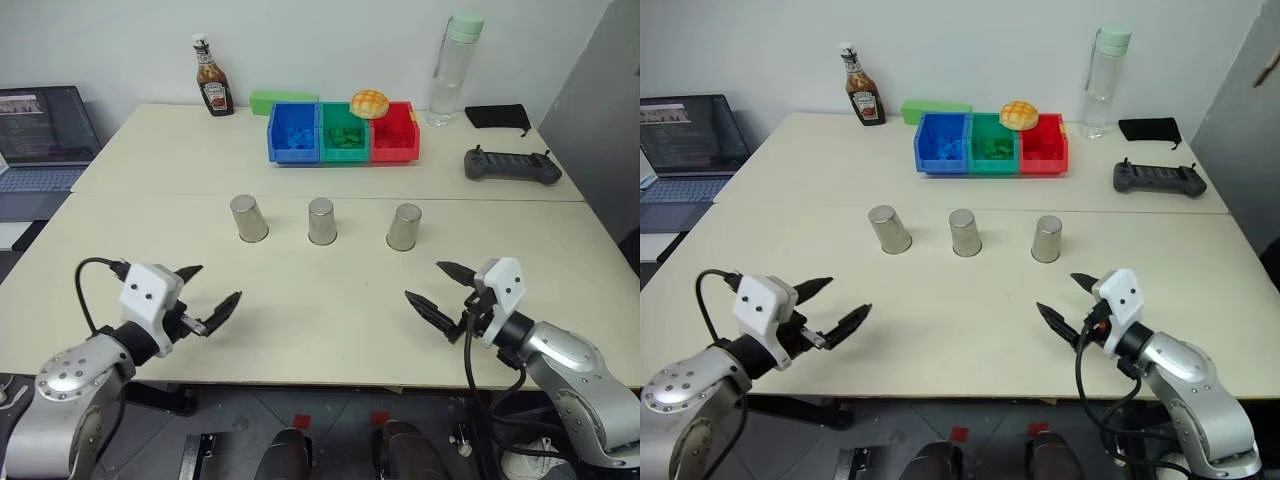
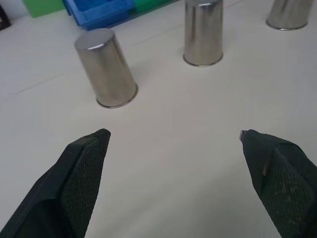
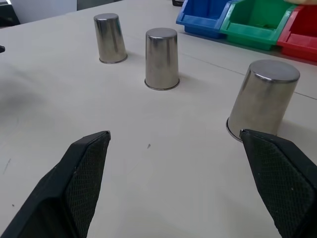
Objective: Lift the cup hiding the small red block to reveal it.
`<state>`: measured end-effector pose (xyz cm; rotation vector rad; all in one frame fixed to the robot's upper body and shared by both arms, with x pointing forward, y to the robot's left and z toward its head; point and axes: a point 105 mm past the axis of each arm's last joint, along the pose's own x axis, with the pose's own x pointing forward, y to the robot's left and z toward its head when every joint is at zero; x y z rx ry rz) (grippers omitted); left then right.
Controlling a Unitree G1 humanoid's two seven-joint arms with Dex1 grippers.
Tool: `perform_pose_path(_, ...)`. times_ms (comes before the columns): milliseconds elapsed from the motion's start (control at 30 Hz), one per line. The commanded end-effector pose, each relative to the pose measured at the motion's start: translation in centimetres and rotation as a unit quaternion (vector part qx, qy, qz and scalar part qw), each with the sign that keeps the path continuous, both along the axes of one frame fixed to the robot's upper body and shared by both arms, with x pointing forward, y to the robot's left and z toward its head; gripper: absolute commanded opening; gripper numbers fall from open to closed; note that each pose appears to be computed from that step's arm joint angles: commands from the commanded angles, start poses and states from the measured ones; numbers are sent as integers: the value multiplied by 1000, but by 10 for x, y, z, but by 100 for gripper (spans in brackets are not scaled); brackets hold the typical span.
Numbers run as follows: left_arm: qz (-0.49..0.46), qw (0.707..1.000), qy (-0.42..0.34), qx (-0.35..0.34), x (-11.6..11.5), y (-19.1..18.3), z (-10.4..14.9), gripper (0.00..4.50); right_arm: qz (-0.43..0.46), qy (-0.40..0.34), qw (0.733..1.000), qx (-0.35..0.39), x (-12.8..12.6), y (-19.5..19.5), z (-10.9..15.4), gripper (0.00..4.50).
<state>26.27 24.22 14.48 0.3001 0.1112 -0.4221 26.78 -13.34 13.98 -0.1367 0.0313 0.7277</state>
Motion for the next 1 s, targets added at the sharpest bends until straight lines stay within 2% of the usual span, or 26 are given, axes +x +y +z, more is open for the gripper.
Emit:
perform_pose_path(33,9,1000,-23,-5,4,3,13,450,11,-22,1000,6,-2,5,13,446)
perform_pose_path(167,35,999,-30,-6,30,18,18,450,45,-28,999,11,-7,16,24,446)
perform_pose_path(300,56,998,-31,-2,56,24,22,450,128,-10,992,15,-23,35,32,446)
perform_pose_path(467,40,999,-15,-12,79,13,18,450,175,-1,985,-1,-29,42,36,446)
perform_pose_path(833,23,1000,-18,-4,105,6,19,450,170,-6,985,-22,-24,40,28,446)
perform_pose_path(1000,16,1000,-6,-21,115,-1,14,450,169,-14,985,-20,-23,42,30,446)
